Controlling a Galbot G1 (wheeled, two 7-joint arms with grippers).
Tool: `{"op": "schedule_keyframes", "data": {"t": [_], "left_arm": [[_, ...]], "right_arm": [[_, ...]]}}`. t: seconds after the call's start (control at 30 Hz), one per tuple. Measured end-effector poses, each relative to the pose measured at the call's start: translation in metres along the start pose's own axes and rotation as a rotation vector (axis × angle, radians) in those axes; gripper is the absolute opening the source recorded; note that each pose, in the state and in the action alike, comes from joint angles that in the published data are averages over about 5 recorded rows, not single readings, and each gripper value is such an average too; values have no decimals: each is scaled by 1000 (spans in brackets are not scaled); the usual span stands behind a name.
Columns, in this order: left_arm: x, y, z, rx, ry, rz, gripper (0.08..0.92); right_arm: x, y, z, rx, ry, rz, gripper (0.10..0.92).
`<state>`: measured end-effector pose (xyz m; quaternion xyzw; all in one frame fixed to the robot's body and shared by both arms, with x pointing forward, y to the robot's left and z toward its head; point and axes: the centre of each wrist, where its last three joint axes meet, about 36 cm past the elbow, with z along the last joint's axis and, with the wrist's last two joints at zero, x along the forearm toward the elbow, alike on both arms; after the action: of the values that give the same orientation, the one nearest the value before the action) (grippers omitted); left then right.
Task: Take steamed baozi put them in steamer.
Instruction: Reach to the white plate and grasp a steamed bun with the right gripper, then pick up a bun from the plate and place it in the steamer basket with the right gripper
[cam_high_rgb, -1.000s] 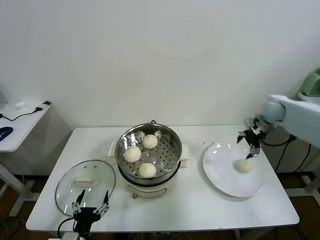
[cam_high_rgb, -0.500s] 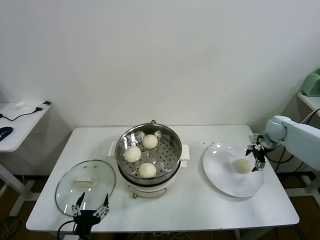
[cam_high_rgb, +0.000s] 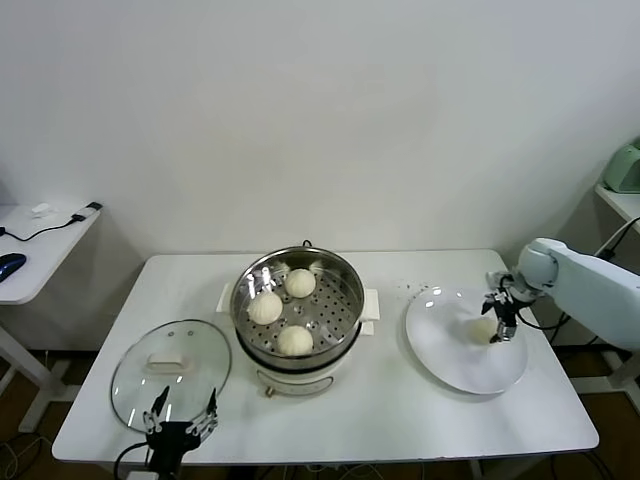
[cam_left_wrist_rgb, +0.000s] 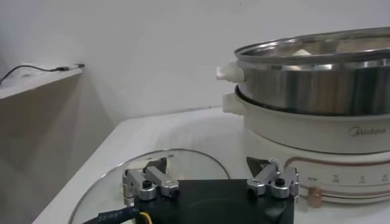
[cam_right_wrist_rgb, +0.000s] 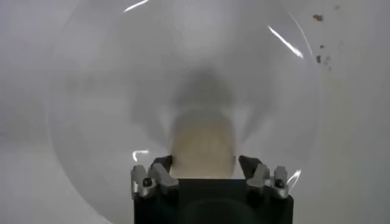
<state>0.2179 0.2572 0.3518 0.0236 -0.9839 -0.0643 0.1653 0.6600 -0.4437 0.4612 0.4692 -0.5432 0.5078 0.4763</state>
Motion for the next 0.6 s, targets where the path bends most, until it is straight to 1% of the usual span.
{"op": "schedule_keyframes", "data": {"t": [0.17, 0.33, 0.47, 0.6], "left_arm": [[0, 0, -2, 0, -1, 1, 823], [1, -1, -4, 2, -5, 2, 823], [2, -2, -5, 3, -6, 6, 823], [3, -2, -7, 3, -9, 11, 823]], "right_arm": [[5, -2, -2, 0, 6, -5, 605], [24, -9, -8, 2, 6, 9, 594], [57, -20, -25, 16, -15, 32, 594], [106, -33, -57, 43, -55, 58, 594]]}}
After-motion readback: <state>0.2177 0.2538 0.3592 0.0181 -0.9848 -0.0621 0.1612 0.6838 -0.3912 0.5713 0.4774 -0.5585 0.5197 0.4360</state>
